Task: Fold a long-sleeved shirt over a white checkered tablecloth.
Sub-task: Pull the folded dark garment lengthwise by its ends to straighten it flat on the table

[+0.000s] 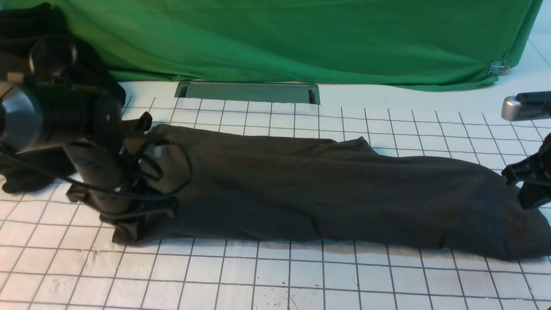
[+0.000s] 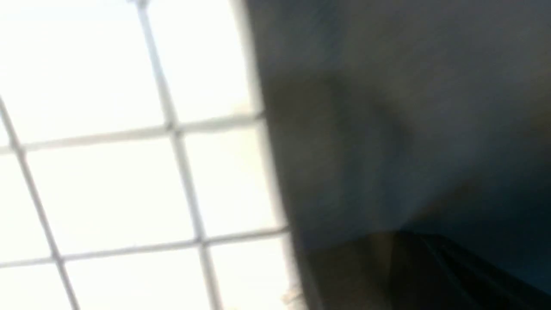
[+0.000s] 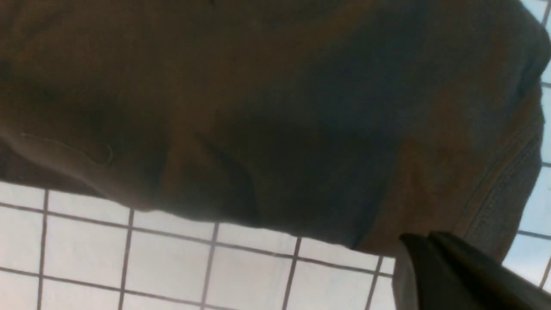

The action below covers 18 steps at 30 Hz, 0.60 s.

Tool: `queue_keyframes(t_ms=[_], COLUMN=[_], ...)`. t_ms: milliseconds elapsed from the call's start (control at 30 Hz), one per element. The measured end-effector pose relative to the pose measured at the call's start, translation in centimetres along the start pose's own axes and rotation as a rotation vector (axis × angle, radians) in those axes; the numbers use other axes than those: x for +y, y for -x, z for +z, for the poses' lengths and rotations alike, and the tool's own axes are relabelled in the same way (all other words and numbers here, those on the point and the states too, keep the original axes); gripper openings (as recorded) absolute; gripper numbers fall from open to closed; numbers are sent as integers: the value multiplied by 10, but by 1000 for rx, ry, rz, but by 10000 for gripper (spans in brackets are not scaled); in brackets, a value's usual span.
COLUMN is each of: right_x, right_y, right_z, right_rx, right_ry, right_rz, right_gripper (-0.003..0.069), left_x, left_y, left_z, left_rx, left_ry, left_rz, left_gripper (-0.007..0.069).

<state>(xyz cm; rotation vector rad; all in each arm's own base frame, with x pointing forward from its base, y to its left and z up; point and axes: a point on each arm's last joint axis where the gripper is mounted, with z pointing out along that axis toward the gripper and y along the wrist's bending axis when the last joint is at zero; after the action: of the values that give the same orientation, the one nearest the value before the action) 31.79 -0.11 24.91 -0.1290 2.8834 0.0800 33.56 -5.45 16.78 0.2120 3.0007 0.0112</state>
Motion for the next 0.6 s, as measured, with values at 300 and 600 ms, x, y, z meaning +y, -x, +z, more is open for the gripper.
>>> queue_keyframes(t_ms=[300,600], right_x=[-54,-69], right_y=[-15,-11], right_z=[-2,56], right_rx=[64,176], right_ry=[-5,45], right_rz=[202,261], right_gripper=[318,540], left_x=[7,-8], left_y=[-3,5], left_z=[-34,-30], left_rx=[-78,-141], left_ry=[-79,-244], left_rz=[-98,-72], left_gripper=[-3,-3])
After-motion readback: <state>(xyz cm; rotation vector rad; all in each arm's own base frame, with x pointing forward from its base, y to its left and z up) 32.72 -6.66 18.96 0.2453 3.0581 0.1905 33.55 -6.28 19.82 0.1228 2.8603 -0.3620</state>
